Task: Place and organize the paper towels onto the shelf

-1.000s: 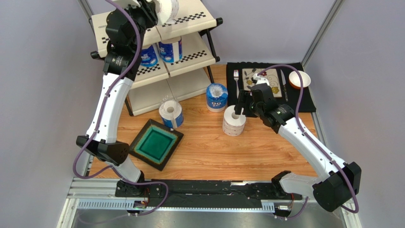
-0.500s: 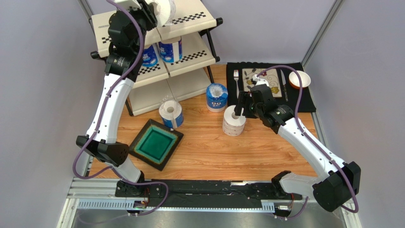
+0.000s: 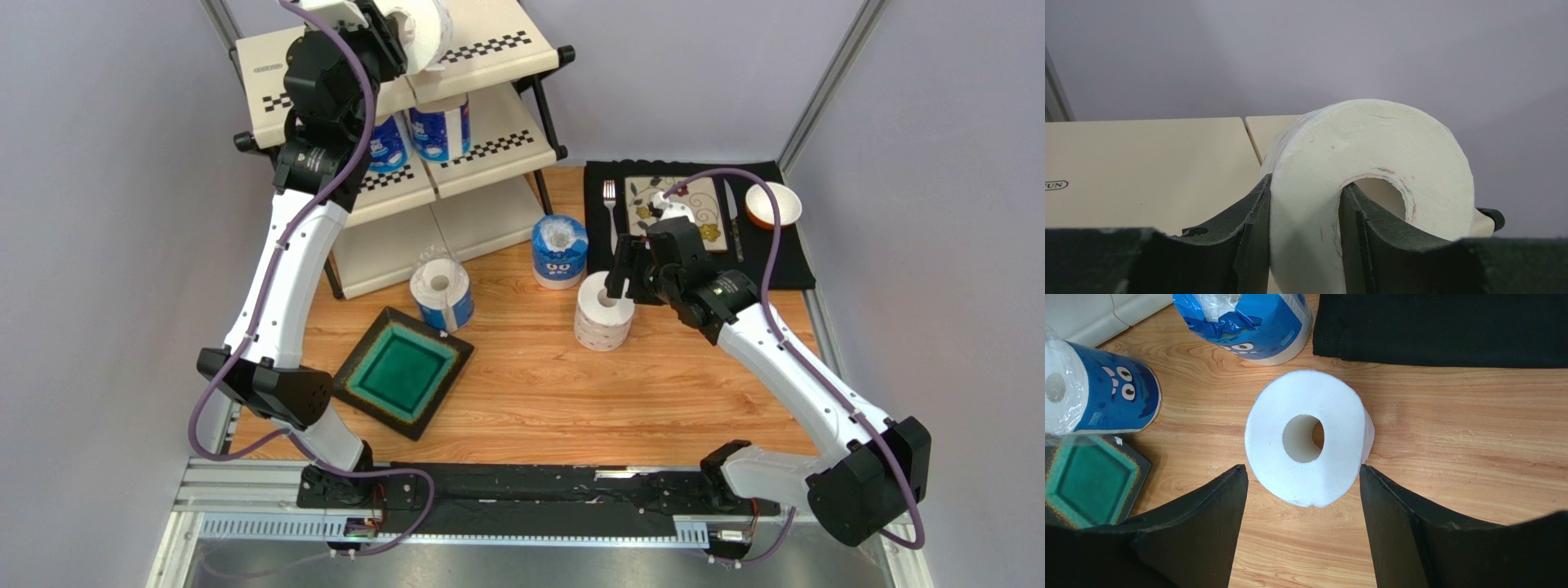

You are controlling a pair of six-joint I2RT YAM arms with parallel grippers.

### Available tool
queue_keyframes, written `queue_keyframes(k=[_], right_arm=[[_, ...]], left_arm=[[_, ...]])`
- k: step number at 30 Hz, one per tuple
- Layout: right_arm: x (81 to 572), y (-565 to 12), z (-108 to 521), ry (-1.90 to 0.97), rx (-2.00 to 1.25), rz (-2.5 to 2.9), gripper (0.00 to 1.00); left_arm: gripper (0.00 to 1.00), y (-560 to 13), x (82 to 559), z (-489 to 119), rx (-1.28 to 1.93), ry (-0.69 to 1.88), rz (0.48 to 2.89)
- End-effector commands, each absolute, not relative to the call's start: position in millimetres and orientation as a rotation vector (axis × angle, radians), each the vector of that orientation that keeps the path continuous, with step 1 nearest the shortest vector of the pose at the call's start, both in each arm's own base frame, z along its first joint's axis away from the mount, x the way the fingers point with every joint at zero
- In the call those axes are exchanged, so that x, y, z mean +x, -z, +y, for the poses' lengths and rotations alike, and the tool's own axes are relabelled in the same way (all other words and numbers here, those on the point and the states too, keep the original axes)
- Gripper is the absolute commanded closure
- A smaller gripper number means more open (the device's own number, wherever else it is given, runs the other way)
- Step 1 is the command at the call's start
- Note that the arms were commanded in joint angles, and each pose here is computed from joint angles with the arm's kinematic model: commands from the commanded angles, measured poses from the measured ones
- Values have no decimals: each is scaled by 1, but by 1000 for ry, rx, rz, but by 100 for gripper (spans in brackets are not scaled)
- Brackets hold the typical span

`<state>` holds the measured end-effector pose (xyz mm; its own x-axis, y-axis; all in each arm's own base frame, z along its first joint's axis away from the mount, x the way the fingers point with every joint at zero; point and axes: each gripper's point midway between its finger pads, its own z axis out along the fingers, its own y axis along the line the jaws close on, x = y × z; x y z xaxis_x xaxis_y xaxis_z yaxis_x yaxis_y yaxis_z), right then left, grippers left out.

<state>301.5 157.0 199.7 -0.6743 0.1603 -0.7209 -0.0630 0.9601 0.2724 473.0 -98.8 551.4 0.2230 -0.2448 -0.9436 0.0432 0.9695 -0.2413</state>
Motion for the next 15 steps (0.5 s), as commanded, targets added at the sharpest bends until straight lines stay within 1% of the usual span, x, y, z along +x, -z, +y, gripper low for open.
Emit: queue_keyframes(k=[1,5,8,9,11,12,15], right_arm=[[307,-208,160,-373,62,2243,30],[308,-208,161,-376,61,2246,29],[308,-207,162,-379,59,2250,30],[308,-206,162,-379,59,2250,30],[309,-205,163,-380,57,2255,29],[309,-205,163,-384,58,2255,30],[310,-202,165,-384,55,2265,30]], left_arm=[[60,-595,447,-88,-201,213,1196],[53,-590,448,-87,-197,205,1202],[44,-590,448,-84,-206,207,1202],[40,-589,449,-84,-210,209,1203],[36,-589,450,-84,-209,220,1203],[32,-589,450,-85,-210,222,1203],[28,-588,452,-84,-210,228,1204]])
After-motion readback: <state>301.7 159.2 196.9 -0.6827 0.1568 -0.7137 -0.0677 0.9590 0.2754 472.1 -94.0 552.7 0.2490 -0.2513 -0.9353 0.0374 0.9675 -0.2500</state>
